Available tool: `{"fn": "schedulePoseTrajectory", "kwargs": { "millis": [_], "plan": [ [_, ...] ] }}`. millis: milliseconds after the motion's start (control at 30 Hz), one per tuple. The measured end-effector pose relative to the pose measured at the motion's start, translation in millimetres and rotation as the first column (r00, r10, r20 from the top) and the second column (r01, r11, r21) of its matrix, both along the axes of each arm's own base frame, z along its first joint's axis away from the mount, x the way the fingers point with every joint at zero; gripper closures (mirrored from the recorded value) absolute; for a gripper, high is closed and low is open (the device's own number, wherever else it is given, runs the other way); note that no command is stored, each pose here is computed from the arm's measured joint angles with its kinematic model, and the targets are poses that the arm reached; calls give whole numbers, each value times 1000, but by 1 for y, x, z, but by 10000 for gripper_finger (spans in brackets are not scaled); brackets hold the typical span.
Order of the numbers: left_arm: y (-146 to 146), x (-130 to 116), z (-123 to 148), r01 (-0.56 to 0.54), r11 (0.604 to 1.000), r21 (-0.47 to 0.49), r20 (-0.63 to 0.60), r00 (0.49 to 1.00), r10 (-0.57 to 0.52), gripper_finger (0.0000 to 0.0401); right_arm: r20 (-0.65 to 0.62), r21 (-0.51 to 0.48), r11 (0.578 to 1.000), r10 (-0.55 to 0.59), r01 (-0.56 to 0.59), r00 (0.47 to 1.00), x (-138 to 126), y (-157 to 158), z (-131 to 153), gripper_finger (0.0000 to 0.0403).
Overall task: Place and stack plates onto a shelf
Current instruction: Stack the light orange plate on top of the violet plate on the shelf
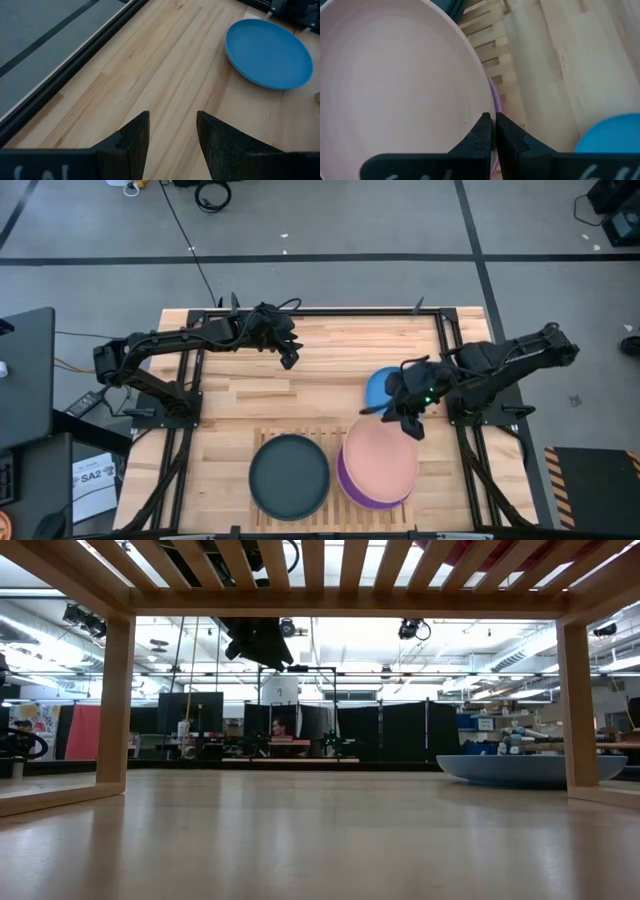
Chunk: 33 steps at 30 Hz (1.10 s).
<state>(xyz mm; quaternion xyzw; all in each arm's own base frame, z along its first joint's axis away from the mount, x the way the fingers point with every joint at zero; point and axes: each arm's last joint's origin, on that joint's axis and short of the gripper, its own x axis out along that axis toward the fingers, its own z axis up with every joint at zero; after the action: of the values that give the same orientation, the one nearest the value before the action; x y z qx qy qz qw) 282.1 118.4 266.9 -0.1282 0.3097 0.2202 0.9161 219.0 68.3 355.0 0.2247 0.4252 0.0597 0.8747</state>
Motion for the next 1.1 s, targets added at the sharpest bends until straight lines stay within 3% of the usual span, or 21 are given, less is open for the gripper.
{"fn": "schedulePoseTrajectory", "kwargs": {
  "millis": [500, 1100],
  "plan": [
    [0, 0, 0, 0, 1000, 0, 0, 1000, 0, 232, 23, -69, 996, 65, -63, 998, -6, 17, 0, 386],
    [0, 0, 0, 0, 1000, 0, 0, 1000, 0, 232, 24, -71, 995, 68, -66, 997, -6, 17, -1, 368]
  ]
}}
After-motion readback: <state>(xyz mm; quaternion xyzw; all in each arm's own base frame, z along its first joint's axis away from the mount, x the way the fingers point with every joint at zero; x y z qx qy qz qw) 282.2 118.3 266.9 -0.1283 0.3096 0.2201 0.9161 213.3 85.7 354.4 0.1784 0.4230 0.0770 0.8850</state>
